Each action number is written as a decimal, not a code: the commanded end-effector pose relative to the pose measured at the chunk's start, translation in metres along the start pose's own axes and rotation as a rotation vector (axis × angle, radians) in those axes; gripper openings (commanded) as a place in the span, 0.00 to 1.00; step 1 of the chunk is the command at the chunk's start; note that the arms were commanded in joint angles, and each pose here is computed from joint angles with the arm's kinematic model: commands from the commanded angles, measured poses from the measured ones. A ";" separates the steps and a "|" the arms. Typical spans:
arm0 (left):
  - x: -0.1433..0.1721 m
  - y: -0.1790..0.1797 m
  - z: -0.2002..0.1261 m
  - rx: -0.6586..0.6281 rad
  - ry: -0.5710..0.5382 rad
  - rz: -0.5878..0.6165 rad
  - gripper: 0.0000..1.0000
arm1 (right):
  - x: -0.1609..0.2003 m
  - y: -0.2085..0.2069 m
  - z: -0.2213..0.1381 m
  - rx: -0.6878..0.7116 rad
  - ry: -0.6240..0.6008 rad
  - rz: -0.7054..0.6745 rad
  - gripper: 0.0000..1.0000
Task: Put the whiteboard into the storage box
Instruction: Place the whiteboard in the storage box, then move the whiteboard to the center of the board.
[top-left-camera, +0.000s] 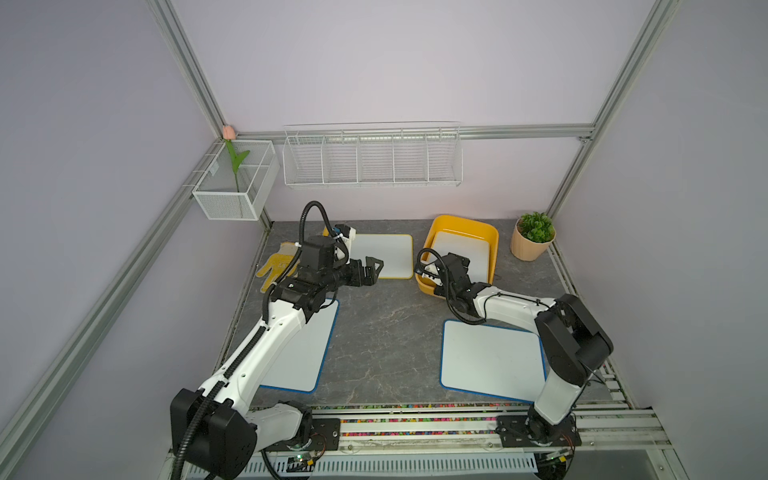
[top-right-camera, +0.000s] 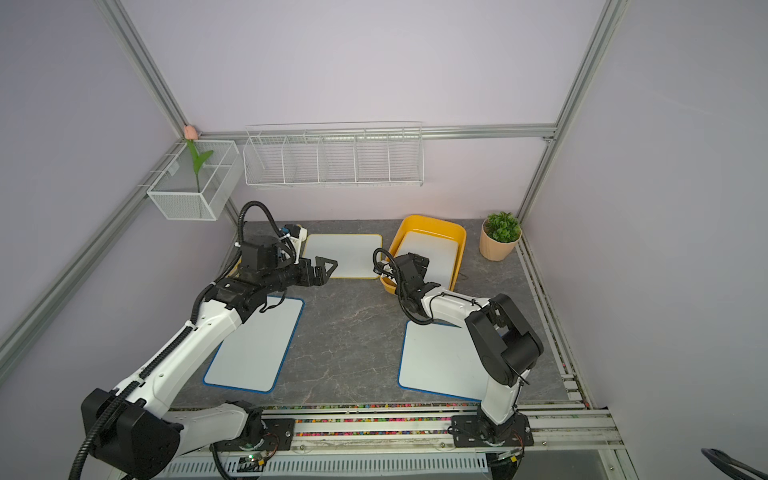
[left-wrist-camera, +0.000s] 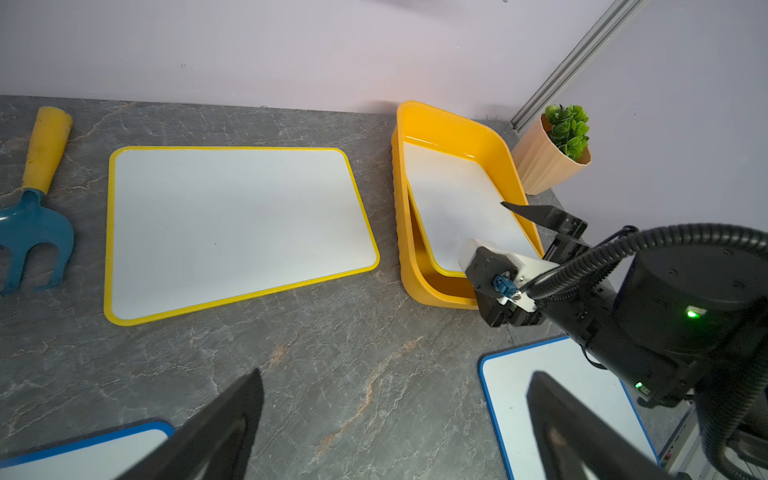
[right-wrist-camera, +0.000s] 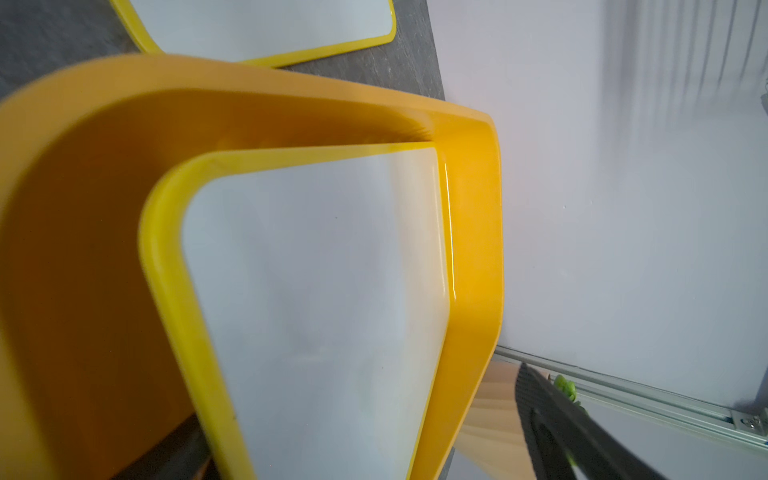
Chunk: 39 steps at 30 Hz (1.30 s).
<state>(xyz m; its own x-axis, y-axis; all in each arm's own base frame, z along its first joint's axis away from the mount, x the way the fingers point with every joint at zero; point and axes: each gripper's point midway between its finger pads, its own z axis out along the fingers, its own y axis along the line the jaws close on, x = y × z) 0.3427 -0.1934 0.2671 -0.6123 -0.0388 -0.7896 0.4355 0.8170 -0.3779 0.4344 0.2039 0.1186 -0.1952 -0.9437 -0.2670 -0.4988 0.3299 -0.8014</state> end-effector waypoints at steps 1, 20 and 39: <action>-0.001 0.005 -0.001 -0.017 -0.005 -0.009 1.00 | 0.002 0.001 -0.008 -0.068 -0.005 0.037 0.97; 0.015 0.018 0.000 -0.091 0.079 -0.093 0.99 | -0.002 -0.017 -0.060 -0.202 -0.052 0.273 0.89; 0.101 -0.051 0.020 -0.124 0.218 -0.231 0.99 | 0.168 -0.027 -0.137 -0.020 0.314 1.588 0.89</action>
<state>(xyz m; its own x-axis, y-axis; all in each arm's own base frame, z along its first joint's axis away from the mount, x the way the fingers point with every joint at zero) 0.2778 -0.2455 0.2042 -0.8053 -0.0436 -0.5913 0.2778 0.8533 -0.4412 0.3318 0.0604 0.2071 -0.6081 0.1176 -0.7851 0.1412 0.9892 0.0389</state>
